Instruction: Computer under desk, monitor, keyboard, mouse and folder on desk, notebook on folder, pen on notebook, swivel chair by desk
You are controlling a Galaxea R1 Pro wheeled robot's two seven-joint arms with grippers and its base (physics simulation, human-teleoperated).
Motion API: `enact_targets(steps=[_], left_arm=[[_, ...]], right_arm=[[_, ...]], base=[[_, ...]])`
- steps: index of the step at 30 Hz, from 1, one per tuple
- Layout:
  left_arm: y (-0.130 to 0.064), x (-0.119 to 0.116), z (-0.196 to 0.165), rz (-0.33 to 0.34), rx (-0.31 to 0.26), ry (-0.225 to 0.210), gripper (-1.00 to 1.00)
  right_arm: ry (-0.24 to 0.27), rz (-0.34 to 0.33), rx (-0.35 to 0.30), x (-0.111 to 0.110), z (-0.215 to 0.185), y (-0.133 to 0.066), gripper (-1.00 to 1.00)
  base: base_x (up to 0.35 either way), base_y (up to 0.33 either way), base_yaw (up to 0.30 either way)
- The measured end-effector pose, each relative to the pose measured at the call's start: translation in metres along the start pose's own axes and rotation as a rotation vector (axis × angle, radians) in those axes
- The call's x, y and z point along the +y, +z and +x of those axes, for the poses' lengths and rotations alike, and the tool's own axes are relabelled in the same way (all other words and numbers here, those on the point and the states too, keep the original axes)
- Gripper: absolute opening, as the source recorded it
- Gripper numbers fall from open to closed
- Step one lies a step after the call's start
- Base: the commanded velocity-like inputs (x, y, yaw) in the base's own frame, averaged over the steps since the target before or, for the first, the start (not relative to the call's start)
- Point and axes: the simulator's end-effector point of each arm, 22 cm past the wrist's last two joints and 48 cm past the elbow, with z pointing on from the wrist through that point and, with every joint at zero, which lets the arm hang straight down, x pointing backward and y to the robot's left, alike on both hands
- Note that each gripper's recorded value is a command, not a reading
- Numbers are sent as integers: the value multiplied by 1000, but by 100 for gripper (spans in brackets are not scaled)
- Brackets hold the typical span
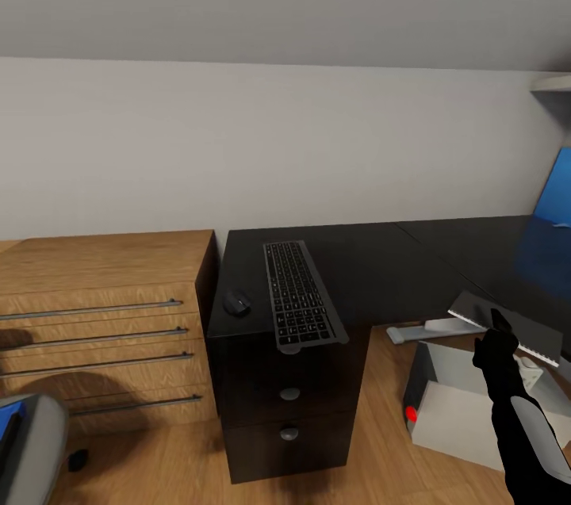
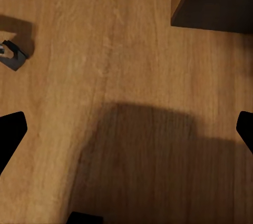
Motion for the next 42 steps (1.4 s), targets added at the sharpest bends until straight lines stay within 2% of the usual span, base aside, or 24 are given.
enact_targets(steps=[20, 42], left_arm=[[-5, -2, -4, 1, 0, 0, 100], [-5, -2, -4, 2, 1, 0, 100]], right_arm=[[-1, -7, -6, 9, -2, 2, 100], [-41, -26, -27, 21, -27, 8, 100]], base=[[0, 0, 0], [0, 0, 0]])
